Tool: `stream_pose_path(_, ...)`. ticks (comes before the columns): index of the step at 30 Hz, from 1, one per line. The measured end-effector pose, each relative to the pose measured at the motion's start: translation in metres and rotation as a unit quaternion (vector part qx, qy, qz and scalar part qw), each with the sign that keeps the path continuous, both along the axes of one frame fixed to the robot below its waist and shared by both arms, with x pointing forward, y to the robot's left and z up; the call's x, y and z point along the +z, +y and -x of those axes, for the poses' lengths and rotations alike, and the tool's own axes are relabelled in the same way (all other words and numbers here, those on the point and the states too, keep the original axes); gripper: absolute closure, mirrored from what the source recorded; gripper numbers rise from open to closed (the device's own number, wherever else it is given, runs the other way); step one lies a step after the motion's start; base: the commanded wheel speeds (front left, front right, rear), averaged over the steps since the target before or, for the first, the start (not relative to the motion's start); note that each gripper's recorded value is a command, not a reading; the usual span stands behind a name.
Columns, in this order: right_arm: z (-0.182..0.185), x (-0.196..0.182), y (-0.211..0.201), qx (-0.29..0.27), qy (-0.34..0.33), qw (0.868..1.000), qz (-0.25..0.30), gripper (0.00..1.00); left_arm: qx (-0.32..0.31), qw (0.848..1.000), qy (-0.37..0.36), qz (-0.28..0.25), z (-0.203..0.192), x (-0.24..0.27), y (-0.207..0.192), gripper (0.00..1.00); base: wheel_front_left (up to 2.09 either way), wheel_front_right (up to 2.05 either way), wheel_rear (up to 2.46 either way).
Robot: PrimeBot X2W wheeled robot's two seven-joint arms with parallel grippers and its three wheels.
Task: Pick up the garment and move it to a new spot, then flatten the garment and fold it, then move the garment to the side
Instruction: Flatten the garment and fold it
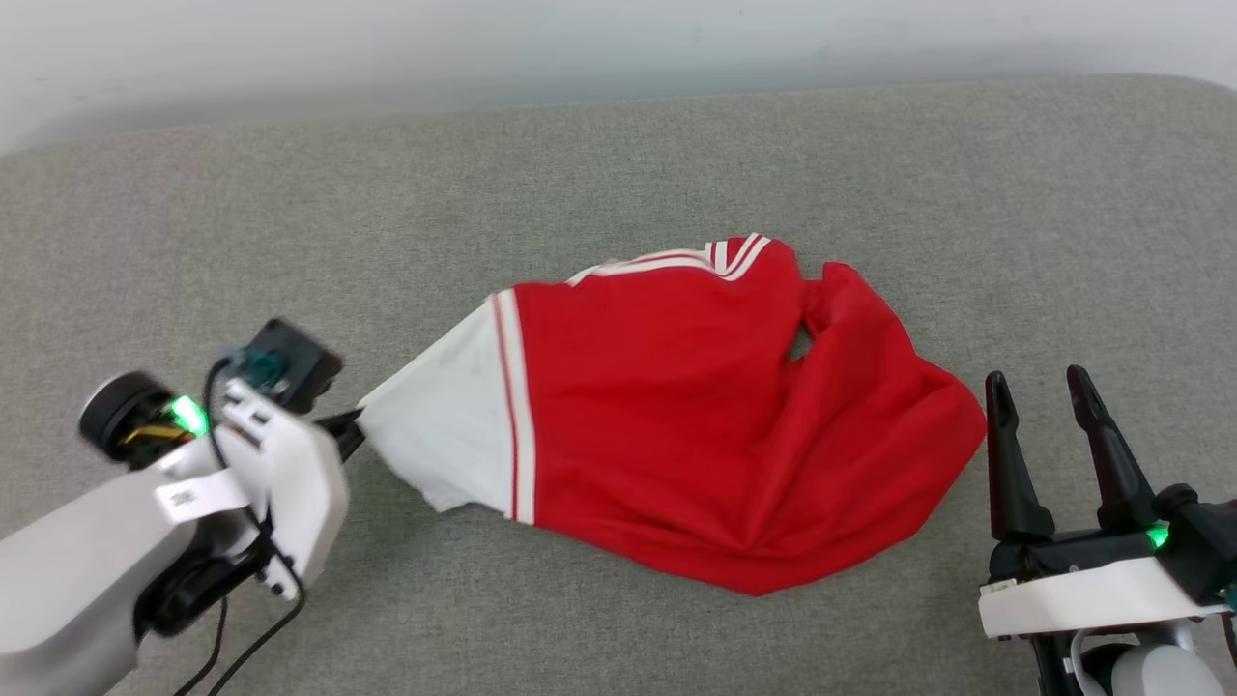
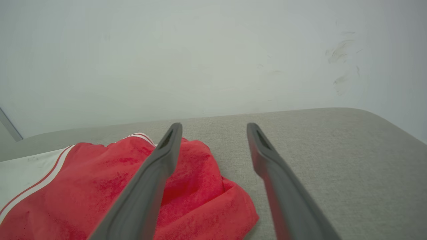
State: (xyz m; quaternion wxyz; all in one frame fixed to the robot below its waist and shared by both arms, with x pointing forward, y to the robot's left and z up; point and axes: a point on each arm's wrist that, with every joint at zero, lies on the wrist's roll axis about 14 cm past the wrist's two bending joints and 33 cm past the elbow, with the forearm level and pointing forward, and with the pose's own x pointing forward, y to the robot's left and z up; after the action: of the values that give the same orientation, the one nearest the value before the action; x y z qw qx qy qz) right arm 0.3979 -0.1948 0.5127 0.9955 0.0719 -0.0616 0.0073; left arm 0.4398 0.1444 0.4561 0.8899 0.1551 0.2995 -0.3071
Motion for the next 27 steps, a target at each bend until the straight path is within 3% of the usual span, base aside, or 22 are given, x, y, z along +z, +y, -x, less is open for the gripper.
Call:
stream_pose_path(8, 0.000, -0.004, 0.002, 0.002, 0.005, 1.000, 0.005, 0.00, 0.131, 0.990, 0.044, -0.031, 0.025, -0.033, 0.086, 1.00, 0.00, 0.00, 0.00)
stream_pose_path(12, -0.001, -0.005, 0.001, 0.001, 0.008, 1.000, 0.008, 0.00, 0.165, 0.983, 0.061, -0.041, 0.034, -0.044, 0.108, 1.00, 0.00, 0.00, 0.00)
stream_pose_path(19, -0.002, -0.009, 0.003, 0.005, 0.013, 1.000, 0.008, 0.00, 0.212, 0.968, 0.121, -0.052, 0.063, -0.078, 0.128, 1.00, 0.00, 0.00, 0.00)
stream_pose_path(23, 0.000, -0.008, 0.003, 0.006, 0.012, 1.000, 0.012, 0.00, 0.216, 0.969, 0.118, -0.032, 0.062, -0.084, 0.120, 1.00, 0.00, 0.00, 0.00)
stream_pose_path(24, 0.000, -0.006, 0.003, 0.005, 0.010, 1.000, 0.014, 0.00, 0.219, 0.970, 0.108, -0.020, 0.059, -0.082, 0.116, 0.76, 0.00, 0.00, 0.00)
stream_pose_path(25, 0.001, -0.004, 0.003, 0.005, 0.007, 1.000, 0.016, 0.00, 0.222, 0.970, 0.095, -0.010, 0.055, -0.078, 0.114, 0.19, 0.00, 0.00, 0.00)
stream_pose_path(26, 0.002, -0.002, 0.002, 0.004, 0.004, 1.000, 0.017, 0.00, 0.222, 0.971, 0.084, -0.001, 0.053, -0.076, 0.110, 0.00, 0.00, 0.00, 0.00)
stream_pose_path(27, 0.004, 0.001, 0.002, 0.003, 0.000, 1.000, 0.018, 0.00, 0.221, 0.973, 0.069, 0.009, 0.050, -0.071, 0.107, 0.00, 0.00, 0.00, 0.00)
